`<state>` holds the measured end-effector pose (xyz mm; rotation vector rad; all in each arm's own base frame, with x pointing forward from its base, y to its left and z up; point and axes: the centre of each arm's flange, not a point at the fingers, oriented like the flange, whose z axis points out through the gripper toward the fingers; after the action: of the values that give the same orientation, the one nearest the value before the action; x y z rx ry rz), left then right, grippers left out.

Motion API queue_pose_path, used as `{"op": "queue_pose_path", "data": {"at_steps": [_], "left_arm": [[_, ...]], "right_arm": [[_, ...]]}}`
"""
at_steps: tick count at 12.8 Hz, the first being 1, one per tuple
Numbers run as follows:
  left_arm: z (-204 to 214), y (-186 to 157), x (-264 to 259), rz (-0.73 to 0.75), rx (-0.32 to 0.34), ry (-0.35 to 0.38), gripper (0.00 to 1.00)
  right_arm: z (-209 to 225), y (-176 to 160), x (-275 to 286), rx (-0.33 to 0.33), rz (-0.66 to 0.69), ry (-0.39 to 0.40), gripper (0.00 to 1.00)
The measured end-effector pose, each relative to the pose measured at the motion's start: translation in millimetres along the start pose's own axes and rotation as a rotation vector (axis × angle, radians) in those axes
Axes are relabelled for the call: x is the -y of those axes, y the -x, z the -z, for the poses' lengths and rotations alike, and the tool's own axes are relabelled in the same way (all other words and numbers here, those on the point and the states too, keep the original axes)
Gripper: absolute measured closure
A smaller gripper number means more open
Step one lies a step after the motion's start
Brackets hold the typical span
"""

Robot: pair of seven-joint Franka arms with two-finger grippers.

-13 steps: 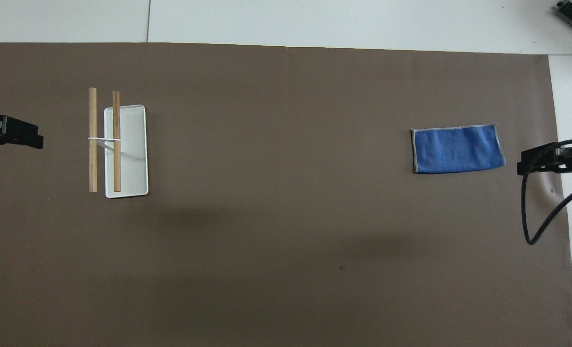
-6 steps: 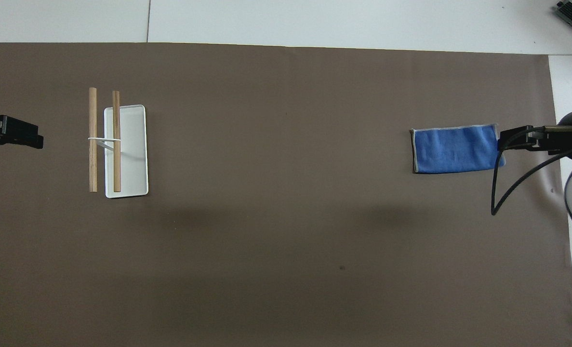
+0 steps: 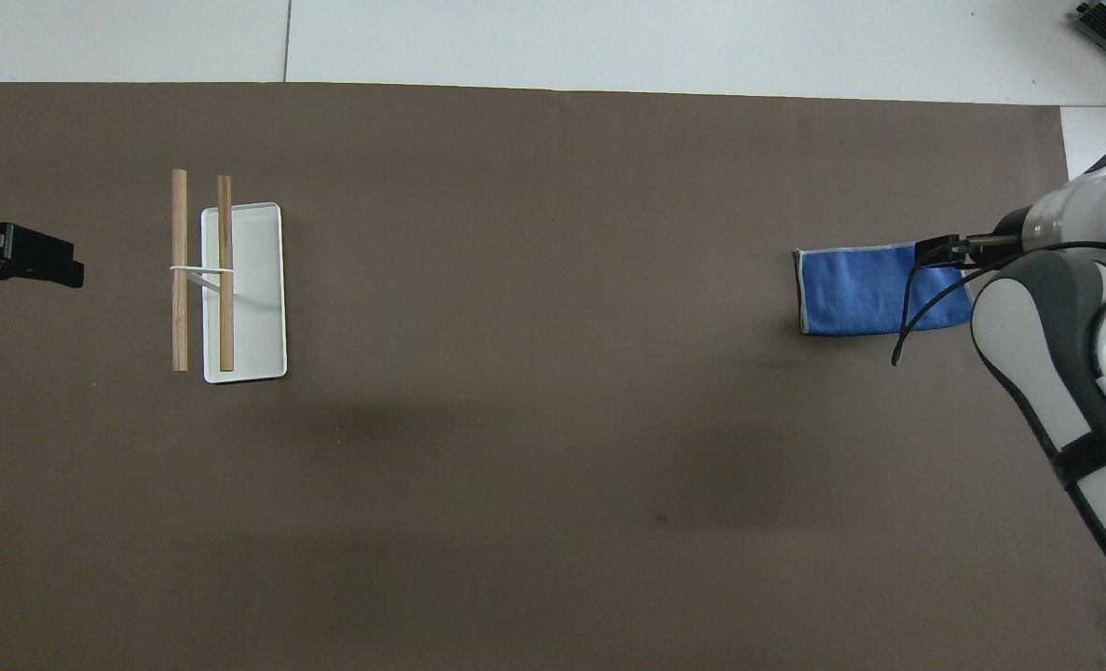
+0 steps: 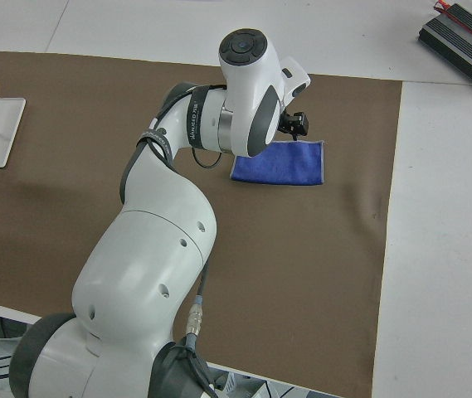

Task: Right arm passes towel to left arm to hang
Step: 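Reach the right gripper down onto the blue towel's near edge and grasp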

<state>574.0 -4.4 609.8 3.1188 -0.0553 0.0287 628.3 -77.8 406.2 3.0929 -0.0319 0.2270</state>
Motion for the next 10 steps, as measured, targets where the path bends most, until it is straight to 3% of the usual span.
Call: {"op": "queue_pose_path", "data": {"at_steps": [7,10], "left_arm": [[0.0,0.0,0.0,0.000,0.000,0.000,0.00],[0.0,0.0,0.0,0.000,0.000,0.000,0.00]], "right_arm": [[-105.5,7.9,-12.1,-0.022,-0.019,0.006,0.00],[-128.4,9.5,-8.6,-0.016,-0.013,0.004,0.00]]}}
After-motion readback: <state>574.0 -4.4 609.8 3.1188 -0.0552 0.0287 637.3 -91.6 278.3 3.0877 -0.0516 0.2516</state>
